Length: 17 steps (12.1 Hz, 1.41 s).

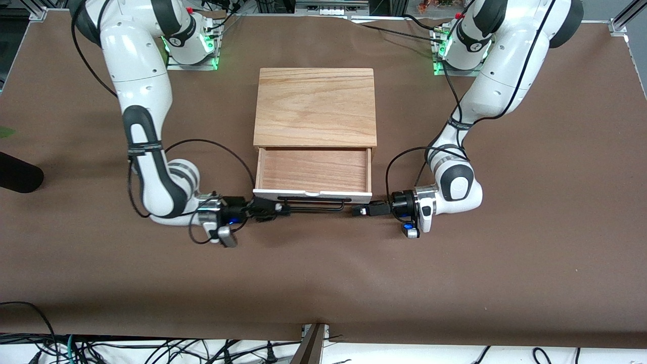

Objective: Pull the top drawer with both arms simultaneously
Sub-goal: 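Open both grippers and draw them back from the handle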

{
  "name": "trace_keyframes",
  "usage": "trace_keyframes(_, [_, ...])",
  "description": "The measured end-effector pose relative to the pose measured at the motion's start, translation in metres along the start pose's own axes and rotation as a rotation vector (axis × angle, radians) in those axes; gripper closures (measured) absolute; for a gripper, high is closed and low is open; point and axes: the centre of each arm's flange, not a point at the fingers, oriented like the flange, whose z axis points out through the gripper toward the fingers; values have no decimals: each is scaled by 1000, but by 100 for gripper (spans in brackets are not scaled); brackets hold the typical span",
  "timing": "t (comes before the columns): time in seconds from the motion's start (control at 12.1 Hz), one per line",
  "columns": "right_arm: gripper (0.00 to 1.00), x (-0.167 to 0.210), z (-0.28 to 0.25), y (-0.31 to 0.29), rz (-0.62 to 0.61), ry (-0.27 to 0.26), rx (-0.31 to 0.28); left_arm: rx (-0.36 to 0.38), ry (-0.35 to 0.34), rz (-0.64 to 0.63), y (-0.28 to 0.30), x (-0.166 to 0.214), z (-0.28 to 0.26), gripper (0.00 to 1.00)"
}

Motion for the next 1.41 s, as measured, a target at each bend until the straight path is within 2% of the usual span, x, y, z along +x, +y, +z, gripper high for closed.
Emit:
trace_keyframes(0.08, [51,10,-19,-2,-9,26,0,15,-8,-1,0,0,-1,3])
trace_keyframes(0.17, [39,14,-29,-2,-12,38,2,54,-23,-3,1,1,-6,0])
trace_keyframes(0.41, [1,12,-22,-3,-11,31,3,194,-43,36,31,14,-44,0])
trace_keyframes(0.58, [0,13,-23,-1,-19,24,-31,317,-60,108,68,15,-73,0])
trace_keyframes(0.75, [0,18,-30,-1,-57,-13,-116,422,-54,142,108,12,-103,0])
trace_keyframes(1.08, [0,42,-68,-16,-160,-132,-359,597,-76,224,173,-29,-136,0])
trace_keyframes(1.41, [0,66,-106,-48,-222,-268,-623,869,-114,385,220,-90,-175,0])
